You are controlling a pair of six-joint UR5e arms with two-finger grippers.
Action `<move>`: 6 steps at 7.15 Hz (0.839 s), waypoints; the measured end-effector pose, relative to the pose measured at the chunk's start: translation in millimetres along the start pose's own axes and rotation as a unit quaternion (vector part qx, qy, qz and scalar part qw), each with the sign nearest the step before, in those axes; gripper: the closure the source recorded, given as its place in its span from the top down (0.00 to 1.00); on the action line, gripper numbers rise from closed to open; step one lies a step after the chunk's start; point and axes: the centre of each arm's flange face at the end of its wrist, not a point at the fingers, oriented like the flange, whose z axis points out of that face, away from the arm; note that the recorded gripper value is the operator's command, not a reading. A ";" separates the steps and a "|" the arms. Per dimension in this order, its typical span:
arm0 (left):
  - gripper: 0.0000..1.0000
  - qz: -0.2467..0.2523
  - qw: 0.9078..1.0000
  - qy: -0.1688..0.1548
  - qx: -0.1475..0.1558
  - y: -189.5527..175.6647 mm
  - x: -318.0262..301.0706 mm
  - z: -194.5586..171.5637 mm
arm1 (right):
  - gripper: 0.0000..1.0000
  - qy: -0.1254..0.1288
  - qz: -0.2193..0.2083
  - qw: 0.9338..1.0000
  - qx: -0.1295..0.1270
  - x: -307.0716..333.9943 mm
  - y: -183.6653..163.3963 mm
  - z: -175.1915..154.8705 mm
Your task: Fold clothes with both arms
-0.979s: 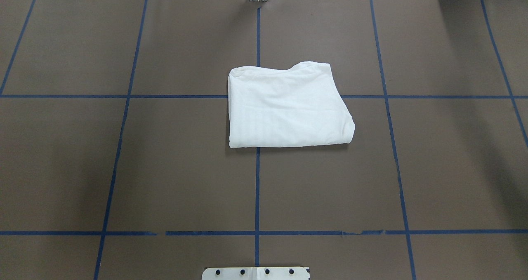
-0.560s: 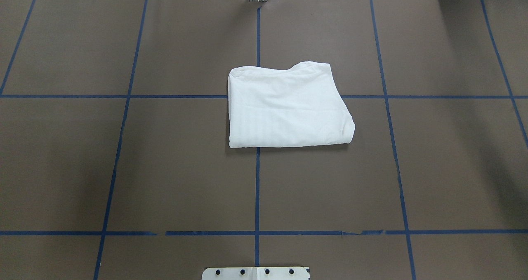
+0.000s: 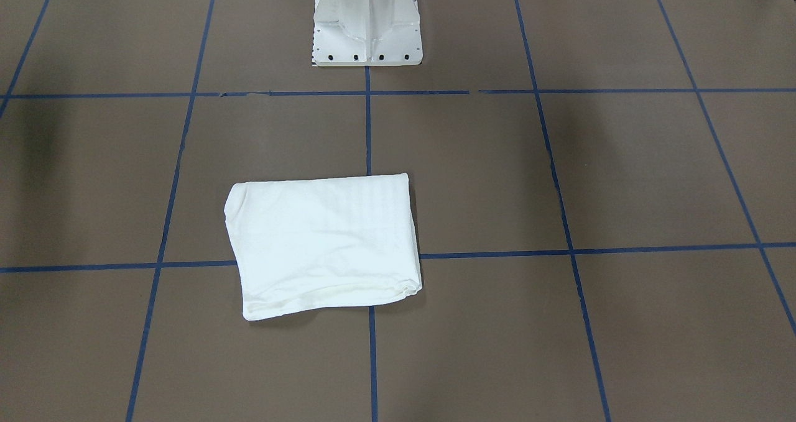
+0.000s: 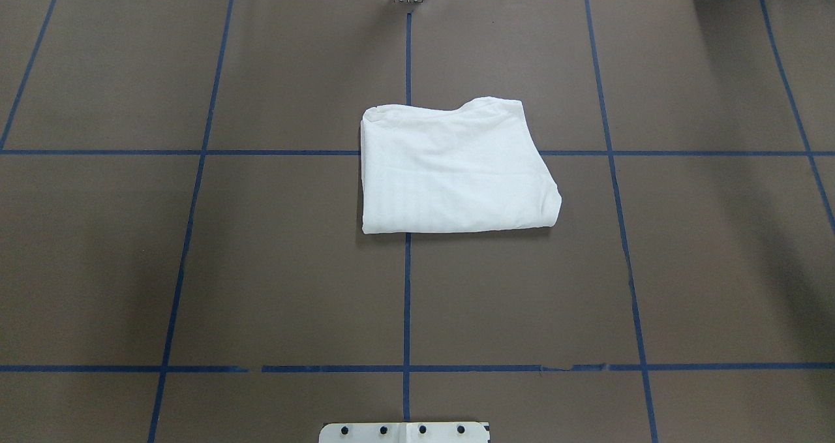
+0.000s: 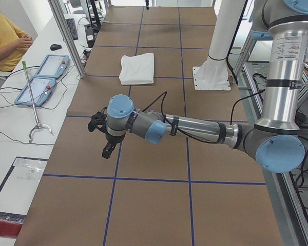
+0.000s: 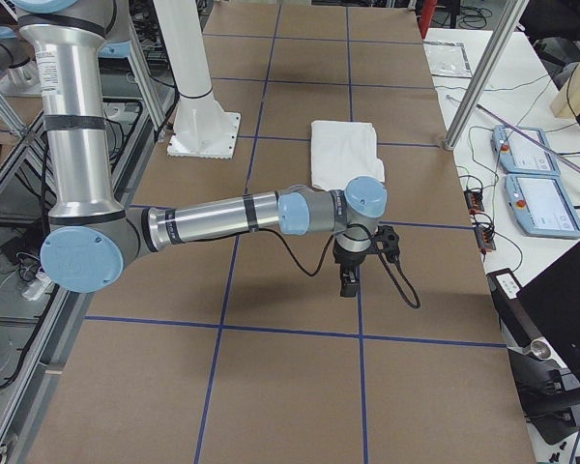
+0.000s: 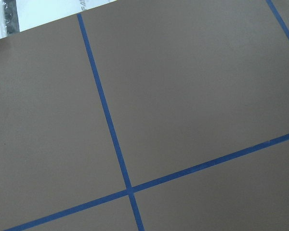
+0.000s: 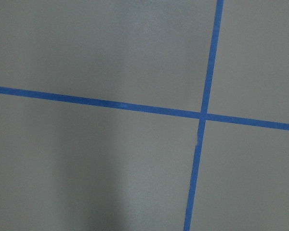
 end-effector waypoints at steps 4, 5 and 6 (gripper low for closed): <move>1.00 -0.005 1.000 -0.001 -0.004 -0.1 -5.0 4.3 | 1.00 -0.003 0.040 0.999 -0.015 39.2 1.5 14.5; 1.00 -0.004 1.000 -0.001 -0.003 -0.7 -4.6 3.8 | 1.00 -0.004 0.048 0.999 -0.012 46.1 2.6 10.8; 1.00 -0.004 1.000 -0.001 -0.004 -0.3 -5.2 4.4 | 1.00 -0.006 0.053 0.999 -0.010 50.8 3.3 8.4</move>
